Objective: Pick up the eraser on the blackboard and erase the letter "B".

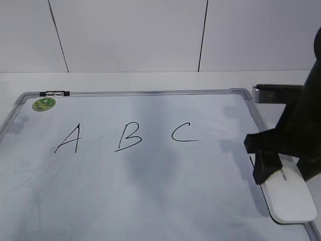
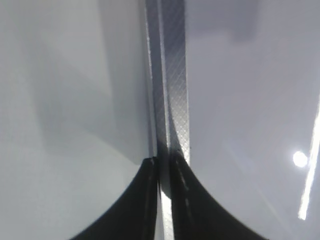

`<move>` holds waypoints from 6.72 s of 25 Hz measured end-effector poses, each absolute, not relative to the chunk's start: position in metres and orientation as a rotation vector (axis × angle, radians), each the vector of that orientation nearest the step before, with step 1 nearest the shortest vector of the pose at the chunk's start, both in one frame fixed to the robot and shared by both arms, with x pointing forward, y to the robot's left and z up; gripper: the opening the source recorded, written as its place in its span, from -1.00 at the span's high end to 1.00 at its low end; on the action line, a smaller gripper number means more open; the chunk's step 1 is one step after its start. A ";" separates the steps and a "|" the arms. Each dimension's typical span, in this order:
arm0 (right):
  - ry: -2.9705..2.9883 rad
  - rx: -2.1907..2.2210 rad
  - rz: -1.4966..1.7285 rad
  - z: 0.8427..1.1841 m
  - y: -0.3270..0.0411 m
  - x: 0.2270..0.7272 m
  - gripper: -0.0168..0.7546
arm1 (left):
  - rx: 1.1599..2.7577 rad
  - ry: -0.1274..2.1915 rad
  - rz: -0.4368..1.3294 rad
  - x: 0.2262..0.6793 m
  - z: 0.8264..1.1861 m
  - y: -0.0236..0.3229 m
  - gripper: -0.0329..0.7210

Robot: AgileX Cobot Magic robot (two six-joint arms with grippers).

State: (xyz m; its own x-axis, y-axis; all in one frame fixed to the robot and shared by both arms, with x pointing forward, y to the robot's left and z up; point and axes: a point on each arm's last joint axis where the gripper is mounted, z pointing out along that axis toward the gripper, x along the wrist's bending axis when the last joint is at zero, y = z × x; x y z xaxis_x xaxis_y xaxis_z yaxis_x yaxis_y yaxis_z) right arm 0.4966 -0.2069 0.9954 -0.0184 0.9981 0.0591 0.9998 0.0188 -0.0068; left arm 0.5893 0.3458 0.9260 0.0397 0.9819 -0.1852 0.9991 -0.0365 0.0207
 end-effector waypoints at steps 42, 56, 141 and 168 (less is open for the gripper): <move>-2.538 -1.657 -0.318 0.965 -0.004 0.624 -0.38 | 2.160 2.076 -0.199 0.589 0.927 0.345 0.81; -2.715 -1.513 -0.249 0.950 0.017 0.612 -0.38 | 2.162 2.079 -0.212 0.588 0.926 0.345 0.81; -2.856 -1.463 -0.358 0.938 0.048 0.631 -0.37 | 2.186 2.087 -0.228 0.586 0.926 0.347 0.81; -2.892 -1.401 -0.356 0.938 0.063 0.617 -0.37 | 2.197 2.087 -0.230 0.585 0.926 0.347 0.81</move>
